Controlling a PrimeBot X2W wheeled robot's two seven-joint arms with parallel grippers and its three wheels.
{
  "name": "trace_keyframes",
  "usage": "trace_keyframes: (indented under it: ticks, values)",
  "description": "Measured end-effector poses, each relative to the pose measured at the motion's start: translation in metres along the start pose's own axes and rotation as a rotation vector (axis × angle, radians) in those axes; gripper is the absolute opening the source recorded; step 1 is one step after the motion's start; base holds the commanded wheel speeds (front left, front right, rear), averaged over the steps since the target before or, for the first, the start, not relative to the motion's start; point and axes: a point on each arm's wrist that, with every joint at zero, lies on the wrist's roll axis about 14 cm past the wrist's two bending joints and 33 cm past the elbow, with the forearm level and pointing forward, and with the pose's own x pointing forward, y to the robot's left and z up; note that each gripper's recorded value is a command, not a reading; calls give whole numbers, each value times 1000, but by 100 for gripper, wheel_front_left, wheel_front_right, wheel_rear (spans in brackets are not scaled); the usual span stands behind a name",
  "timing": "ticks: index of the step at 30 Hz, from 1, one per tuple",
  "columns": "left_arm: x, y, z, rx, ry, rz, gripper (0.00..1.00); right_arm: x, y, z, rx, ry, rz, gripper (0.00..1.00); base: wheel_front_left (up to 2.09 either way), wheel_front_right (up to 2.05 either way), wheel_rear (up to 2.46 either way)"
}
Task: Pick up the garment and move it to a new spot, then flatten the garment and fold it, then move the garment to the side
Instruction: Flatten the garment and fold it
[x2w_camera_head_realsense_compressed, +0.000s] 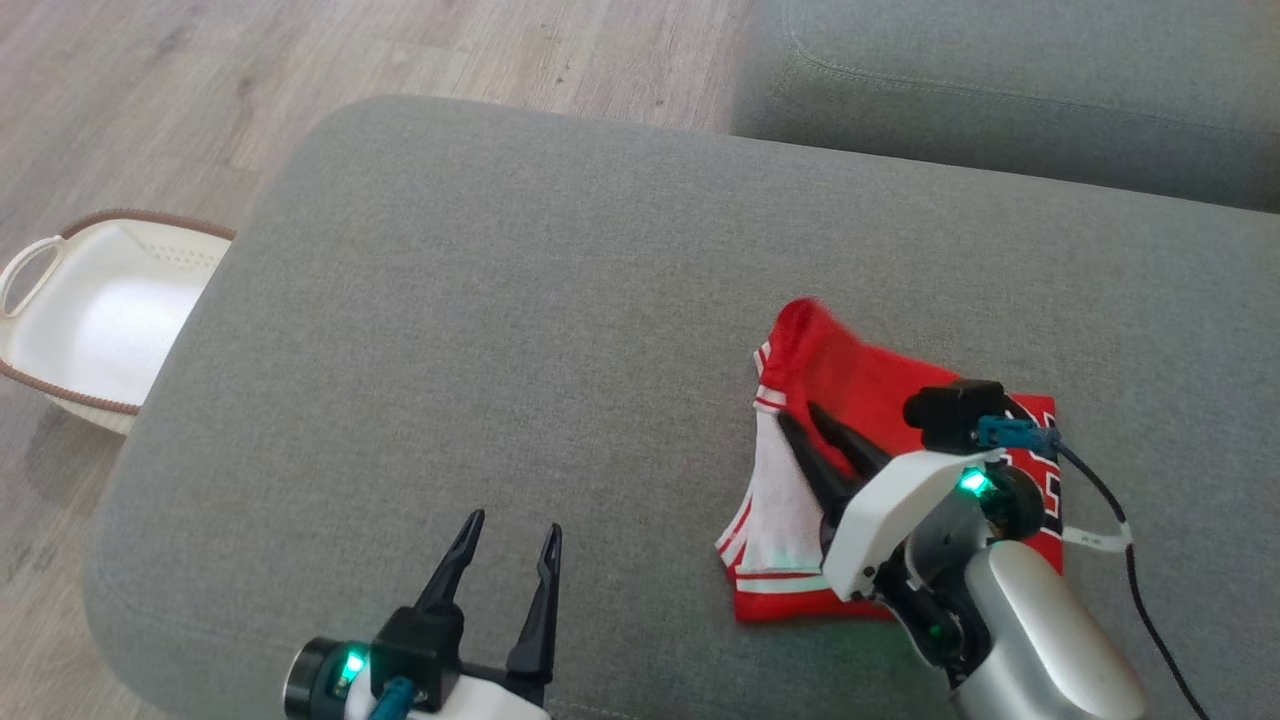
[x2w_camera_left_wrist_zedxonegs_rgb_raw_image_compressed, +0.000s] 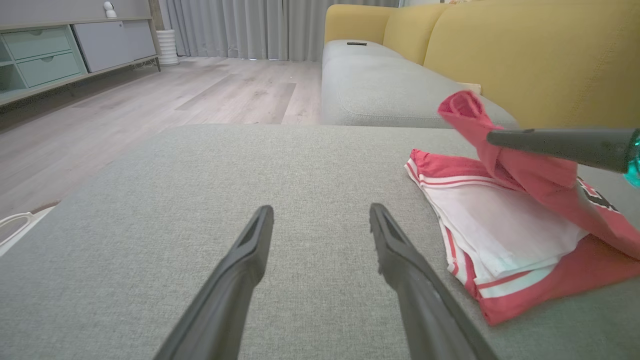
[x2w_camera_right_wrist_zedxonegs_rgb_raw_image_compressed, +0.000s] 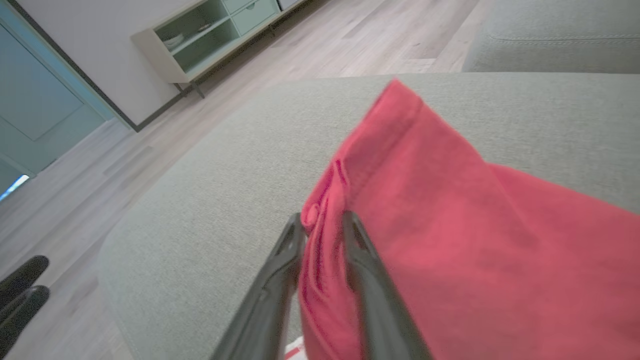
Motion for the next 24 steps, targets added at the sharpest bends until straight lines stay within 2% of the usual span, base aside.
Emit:
trace_keyframes:
  ticks: [1,6,10,15,16,21,24]
  values:
    - [0,0,-1,0,2,0,100,1,2,0,6,-4,8,100,0,0,0]
    - [1,-4,-3,1,8,-14,100,-2,11,10,59,-62,39,100,0,0,0]
    - [3,-9,-1,1,-1,-34,100,-13,7,37,58,-171,26,100,0,0,0]
    - [5,-13,5,-11,-22,-53,100,-41,-24,59,16,-290,-78,100,0,0,0]
    - [6,-9,11,-29,-41,-39,100,-58,-45,59,3,-329,-141,100,0,0,0]
    - [4,-5,12,-51,-47,-28,100,-98,-90,51,-48,-374,-291,100,0,0,0]
    - [3,-2,13,-51,-51,-18,100,-118,-100,43,-66,-401,-341,100,0,0,0]
